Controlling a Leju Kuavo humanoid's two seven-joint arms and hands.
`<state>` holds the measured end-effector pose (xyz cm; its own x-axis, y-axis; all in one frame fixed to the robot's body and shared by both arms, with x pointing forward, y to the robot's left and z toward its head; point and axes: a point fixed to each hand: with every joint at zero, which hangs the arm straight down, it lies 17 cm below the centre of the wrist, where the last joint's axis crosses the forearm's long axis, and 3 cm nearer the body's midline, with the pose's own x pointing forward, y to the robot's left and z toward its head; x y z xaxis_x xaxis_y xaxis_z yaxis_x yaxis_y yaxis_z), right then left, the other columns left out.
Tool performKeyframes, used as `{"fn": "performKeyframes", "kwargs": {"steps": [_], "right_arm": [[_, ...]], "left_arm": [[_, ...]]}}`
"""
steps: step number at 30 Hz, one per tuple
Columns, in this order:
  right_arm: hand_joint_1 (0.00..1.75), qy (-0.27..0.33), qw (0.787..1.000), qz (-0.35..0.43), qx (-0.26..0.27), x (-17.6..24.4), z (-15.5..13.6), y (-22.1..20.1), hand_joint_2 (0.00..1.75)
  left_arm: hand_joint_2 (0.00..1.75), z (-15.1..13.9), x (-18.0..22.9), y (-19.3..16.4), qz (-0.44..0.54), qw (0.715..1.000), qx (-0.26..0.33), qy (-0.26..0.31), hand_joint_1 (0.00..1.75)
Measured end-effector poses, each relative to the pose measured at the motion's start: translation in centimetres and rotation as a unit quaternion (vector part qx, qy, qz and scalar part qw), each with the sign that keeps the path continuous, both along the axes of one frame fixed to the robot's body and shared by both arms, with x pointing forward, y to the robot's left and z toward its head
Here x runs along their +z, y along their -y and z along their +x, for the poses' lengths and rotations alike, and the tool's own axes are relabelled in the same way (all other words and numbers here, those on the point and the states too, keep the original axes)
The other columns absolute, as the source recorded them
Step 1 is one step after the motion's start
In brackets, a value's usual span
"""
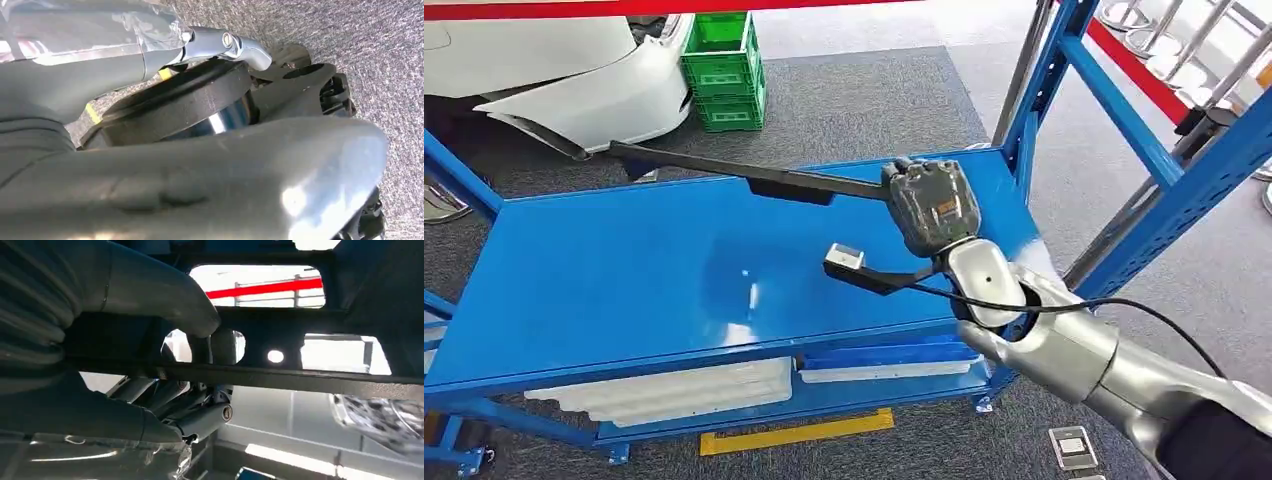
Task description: Take the parts from the cabinet and place them on the table.
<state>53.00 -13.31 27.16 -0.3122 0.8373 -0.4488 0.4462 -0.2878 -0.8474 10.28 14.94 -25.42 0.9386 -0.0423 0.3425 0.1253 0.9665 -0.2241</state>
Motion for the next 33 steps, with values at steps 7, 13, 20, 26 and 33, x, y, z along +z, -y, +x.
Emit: {"fn": "performKeyframes", "kwargs": {"steps": [7,13,20,26,33], "right_arm": [[1.75,0.02,0.999,0.008,0.03,2.2,-1.6,-1.8,1.75],[1.75,0.033,0.998,0.01,0.06,3.5,-3.3,-3.5,1.75],[1.75,0.041,0.996,0.012,0.084,4.6,-4.7,-4.9,1.75],[1.75,0.036,0.996,0.027,0.082,4.8,-4.9,-4.9,1.75],[1.75,0.036,0.995,0.032,0.085,4.8,-5.1,-5.0,1.75]], "left_arm": [[1.75,0.1,0.1,0.2,-0.009,1.0,0.012,-0.003,0.0],[1.75,0.1,0.1,0.2,-0.009,1.0,0.013,-0.004,0.0],[1.75,0.2,0.1,0.2,-0.011,1.0,0.016,-0.008,0.0],[1.75,0.2,-0.1,-0.2,-0.005,0.999,0.032,-0.02,0.0],[1.75,0.3,-0.1,-0.3,-0.002,0.999,0.034,-0.02,0.0]]}}
